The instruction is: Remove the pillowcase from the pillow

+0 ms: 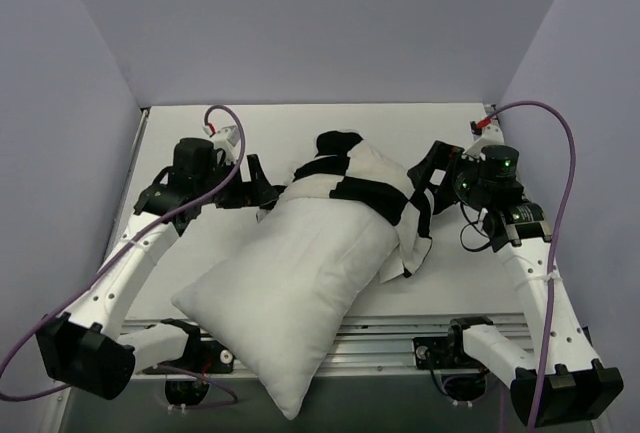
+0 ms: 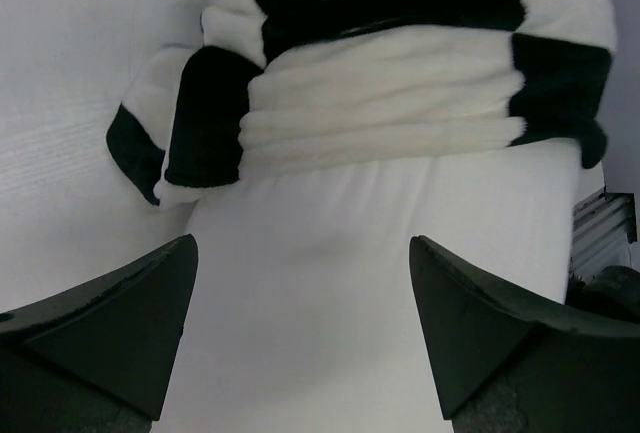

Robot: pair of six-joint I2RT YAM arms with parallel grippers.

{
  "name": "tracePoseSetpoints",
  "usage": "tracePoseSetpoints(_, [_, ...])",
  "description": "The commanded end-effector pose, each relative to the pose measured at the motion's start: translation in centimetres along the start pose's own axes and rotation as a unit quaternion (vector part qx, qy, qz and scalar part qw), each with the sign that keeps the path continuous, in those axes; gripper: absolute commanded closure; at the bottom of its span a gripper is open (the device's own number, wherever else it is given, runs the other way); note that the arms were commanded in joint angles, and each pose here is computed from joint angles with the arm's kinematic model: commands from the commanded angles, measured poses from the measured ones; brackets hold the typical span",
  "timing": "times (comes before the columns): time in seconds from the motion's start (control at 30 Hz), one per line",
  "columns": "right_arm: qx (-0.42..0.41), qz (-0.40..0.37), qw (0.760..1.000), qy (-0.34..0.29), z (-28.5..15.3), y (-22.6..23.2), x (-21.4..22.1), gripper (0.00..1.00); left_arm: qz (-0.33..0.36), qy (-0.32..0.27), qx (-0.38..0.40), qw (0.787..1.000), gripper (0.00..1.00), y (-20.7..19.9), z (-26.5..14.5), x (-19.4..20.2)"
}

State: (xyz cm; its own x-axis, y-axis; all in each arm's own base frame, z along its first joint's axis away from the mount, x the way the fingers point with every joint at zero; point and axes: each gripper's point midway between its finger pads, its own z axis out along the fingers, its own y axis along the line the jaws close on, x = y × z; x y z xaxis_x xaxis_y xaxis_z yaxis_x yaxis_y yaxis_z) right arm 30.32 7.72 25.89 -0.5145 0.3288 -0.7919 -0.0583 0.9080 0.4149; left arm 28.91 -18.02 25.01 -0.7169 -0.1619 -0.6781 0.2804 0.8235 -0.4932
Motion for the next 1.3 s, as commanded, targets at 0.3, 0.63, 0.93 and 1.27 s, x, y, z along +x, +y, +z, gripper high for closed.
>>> tracePoseSetpoints(0.3, [-0.126,-0.138,0.982,0.015,4.6,11.7,-1.5,0.01,-0.075,0.114,0.089,0.987,0.06,0.8,3.9,8.5])
tracePoseSetpoints(0.63, [-0.165,-0.306,0.930,0.119,11.4,20.0,4.9,0.01,-0.099,0.119,0.133,0.979,0.96,0.2,4.9,9.4])
tracePoseSetpoints(0.93, [-0.194,-0.389,0.875,0.211,14.3,22.3,11.5,0.01,-0.037,0.059,0.072,0.995,0.98,0.6,2.2,5.9])
tracePoseSetpoints(1.27, [-0.097,-0.437,0.835,0.319,16.9,14.4,18.1,0.51,-0.002,0.014,0.031,0.999,0.98,1.0,-0.3,3.9])
